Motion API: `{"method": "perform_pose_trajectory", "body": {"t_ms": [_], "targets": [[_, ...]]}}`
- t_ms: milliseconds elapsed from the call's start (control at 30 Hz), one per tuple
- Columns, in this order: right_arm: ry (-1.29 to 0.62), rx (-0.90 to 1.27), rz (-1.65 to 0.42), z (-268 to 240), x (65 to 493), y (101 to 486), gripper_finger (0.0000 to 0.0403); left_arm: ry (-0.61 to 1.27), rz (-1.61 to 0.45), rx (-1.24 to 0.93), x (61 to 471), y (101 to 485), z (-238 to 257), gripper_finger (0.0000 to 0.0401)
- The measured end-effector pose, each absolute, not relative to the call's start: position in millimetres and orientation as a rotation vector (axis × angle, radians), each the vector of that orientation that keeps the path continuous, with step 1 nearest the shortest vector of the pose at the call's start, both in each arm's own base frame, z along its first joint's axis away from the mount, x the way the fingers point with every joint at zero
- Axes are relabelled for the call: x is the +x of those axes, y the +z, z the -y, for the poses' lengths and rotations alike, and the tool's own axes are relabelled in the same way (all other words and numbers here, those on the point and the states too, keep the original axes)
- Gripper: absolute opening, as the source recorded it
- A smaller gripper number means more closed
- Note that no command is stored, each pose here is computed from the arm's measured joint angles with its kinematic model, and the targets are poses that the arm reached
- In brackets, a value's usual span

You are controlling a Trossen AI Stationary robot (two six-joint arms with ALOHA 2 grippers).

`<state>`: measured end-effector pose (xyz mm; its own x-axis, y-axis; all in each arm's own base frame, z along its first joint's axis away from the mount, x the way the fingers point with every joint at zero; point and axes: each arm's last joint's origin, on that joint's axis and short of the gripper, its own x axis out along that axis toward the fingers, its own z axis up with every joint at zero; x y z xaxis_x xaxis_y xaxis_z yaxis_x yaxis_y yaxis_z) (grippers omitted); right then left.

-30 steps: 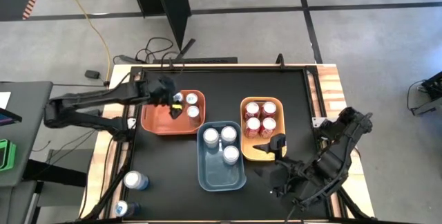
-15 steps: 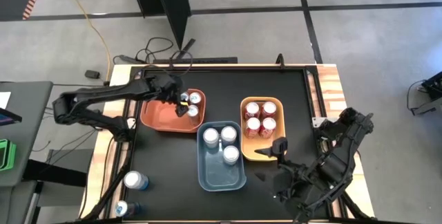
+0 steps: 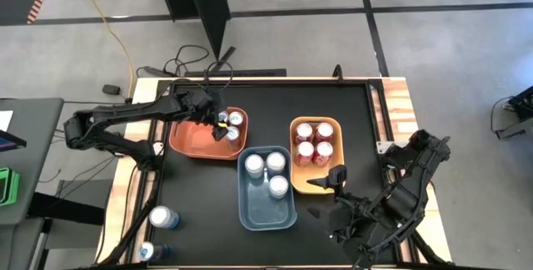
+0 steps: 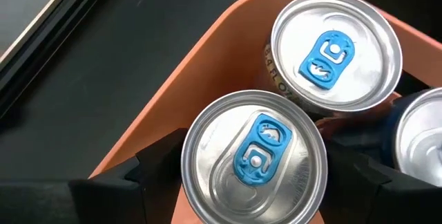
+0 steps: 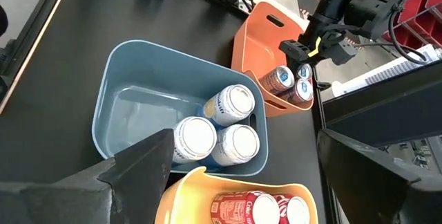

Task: Sort soda cans
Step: Put the right blue soda can into the orange bin, then put the blue-white soda can into the blue bin

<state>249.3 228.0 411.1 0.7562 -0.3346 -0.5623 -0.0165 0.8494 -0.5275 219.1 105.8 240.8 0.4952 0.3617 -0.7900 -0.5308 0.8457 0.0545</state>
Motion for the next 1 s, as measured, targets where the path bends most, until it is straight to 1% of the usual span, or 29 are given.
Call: {"method": "perform_pose_trajectory", "body": {"t_ms": [400,533,800,1000], "targets": [[-0.182,-0.538,-0.699,-228.1,249.3,411.1,0.0372,0.573,-0.908,-0.209,216.0,241.6,-106.8,0.0270],[-0.183,-0.538,-0.699,-228.0,249.3,411.1,0.0372,0.580,-0.907,-0.209,215.8,241.7,-106.9,0.0285],[-0.183,-0.538,-0.699,-228.0,249.3,411.1,0.0372,0.580,-0.916,-0.210,215.3,241.2,-106.6,0.0330],[-0.183,-0.538,-0.699,-228.0,249.3,411.1,0.0372,0.572,-0.907,-0.190,213.3,244.5,-105.6,0.0336]]}}
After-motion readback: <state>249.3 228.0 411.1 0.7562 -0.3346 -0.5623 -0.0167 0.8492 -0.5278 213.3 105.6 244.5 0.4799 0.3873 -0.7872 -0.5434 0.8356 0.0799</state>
